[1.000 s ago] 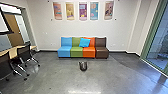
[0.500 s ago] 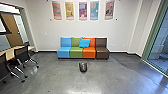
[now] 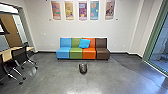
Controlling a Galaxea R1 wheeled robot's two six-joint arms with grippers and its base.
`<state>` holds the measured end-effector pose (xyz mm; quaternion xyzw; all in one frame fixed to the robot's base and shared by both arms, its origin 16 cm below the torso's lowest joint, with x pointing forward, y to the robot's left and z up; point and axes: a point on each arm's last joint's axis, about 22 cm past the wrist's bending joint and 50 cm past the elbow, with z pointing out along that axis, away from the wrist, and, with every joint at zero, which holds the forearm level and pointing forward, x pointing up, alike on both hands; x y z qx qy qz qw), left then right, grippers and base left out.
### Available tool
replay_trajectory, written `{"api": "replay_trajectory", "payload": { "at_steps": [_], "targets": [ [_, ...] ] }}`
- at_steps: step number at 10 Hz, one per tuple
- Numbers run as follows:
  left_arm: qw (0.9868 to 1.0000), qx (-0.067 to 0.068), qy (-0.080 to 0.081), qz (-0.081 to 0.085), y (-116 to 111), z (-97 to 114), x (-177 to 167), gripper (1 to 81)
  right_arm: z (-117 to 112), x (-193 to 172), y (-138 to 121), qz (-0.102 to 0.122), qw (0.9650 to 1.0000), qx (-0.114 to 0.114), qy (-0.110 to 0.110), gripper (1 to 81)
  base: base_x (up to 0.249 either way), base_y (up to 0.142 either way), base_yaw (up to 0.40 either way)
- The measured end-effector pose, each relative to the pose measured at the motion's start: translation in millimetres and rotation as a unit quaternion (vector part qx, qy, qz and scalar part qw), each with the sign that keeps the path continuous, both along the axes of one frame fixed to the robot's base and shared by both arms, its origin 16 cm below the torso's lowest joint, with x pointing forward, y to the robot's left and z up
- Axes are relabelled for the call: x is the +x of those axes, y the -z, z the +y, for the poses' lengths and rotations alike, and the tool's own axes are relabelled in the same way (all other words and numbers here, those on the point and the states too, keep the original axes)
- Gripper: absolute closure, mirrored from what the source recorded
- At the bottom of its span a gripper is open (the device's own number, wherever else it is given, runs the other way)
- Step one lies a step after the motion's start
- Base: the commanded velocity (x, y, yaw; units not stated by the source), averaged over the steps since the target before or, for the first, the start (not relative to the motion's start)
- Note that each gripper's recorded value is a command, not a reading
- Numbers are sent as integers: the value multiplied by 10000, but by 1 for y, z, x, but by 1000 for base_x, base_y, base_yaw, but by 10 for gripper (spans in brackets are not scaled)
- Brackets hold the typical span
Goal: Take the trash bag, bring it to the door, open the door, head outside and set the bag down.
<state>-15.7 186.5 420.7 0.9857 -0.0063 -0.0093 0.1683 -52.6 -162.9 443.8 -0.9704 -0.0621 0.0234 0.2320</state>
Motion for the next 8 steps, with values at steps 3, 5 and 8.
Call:
{"api": "replay_trajectory", "payload": {
  "at_steps": [3,5,8],
  "targets": [
    [10000,-2,0,2,0,0,0,10,0,4,0,-20,10000,1,-2,10,139,0,0],
    [10000,-2,0,2,0,0,0,10,0,3,0,-17,10000,-1,-6,10,139,0,0],
    [10000,-19,0,2,0,-3,0,10,0,3,0,-15,10000,-1,-4,10,139,0,0]
  ]
}}
